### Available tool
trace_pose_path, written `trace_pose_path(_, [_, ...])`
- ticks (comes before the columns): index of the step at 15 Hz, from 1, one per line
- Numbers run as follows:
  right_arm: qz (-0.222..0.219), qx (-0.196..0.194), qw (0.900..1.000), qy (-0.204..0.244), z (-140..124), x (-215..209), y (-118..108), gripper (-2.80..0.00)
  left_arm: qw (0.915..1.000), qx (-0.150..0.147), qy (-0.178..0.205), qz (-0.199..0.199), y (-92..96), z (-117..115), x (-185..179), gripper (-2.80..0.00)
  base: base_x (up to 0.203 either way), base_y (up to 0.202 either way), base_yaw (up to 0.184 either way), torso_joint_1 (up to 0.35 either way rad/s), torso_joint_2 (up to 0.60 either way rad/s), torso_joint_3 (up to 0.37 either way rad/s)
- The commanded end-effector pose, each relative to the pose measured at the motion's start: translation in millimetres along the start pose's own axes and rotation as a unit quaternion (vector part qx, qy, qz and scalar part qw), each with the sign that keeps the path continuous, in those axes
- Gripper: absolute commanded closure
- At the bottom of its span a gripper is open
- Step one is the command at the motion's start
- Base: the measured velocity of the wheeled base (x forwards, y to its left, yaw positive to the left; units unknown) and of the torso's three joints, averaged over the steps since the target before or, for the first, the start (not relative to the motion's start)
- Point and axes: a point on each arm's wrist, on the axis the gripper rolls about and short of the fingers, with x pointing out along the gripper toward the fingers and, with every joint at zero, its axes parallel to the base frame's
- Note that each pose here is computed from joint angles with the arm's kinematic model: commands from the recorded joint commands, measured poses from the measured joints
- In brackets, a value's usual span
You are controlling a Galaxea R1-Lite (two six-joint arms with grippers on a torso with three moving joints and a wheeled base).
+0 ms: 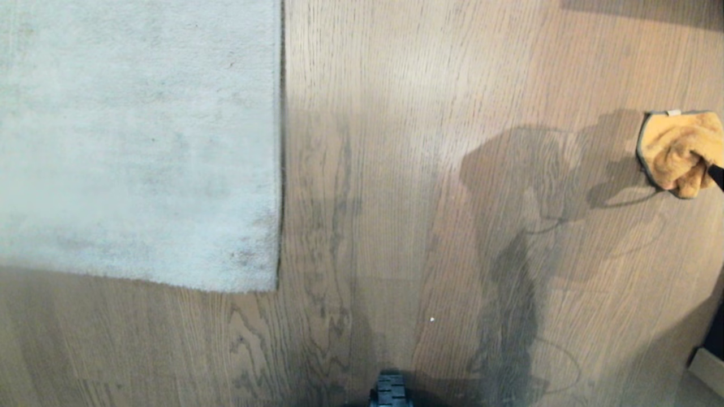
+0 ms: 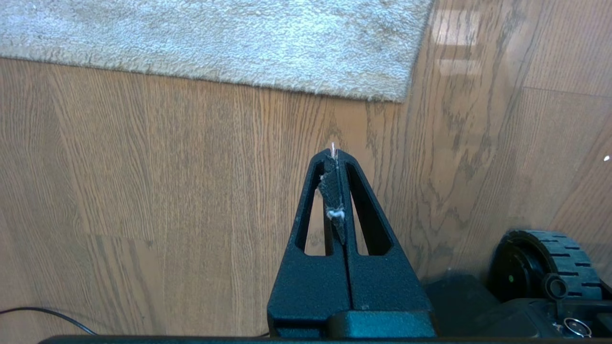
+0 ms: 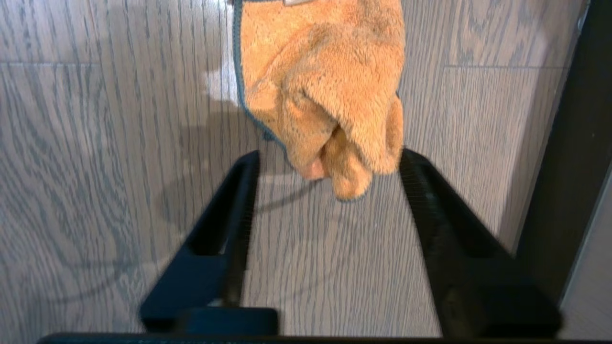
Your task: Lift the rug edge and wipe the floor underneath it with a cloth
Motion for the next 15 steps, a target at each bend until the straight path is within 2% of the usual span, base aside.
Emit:
trace_pose_path(1, [0.000, 0.000, 1.000, -0.006, 1.7, -9.6, 1.7, 0.00, 1.0000, 0.000, 0.000, 0.000, 0.0, 0.0, 0.0, 0.00, 0.000, 0.000, 0.000, 0.000, 0.00, 0.000])
trace_pose_path(10, [0.004, 0.002, 1.000, 0.003, -9.9, -52.0, 10.8, 0.00, 1.0000, 0.000, 0.000, 0.000, 0.0, 0.0, 0.0, 0.00, 0.000, 0.000, 0.000, 0.000, 0.00, 0.000])
trace_pose_path(13, [0.042, -0.005, 0.999, 0.009, -17.1, -59.7, 25.6, 0.00, 1.0000, 0.000, 0.000, 0.000, 0.0, 0.0, 0.0, 0.00, 0.000, 0.000, 0.000, 0.000, 0.00, 0.000])
trace_pose_path(15, [0.086, -0.018, 0.996, 0.011, -21.1, -68.0, 40.8, 0.00, 1.0000, 0.000, 0.000, 0.000, 0.0, 0.0, 0.0, 0.00, 0.000, 0.000, 0.000, 0.000, 0.00, 0.000])
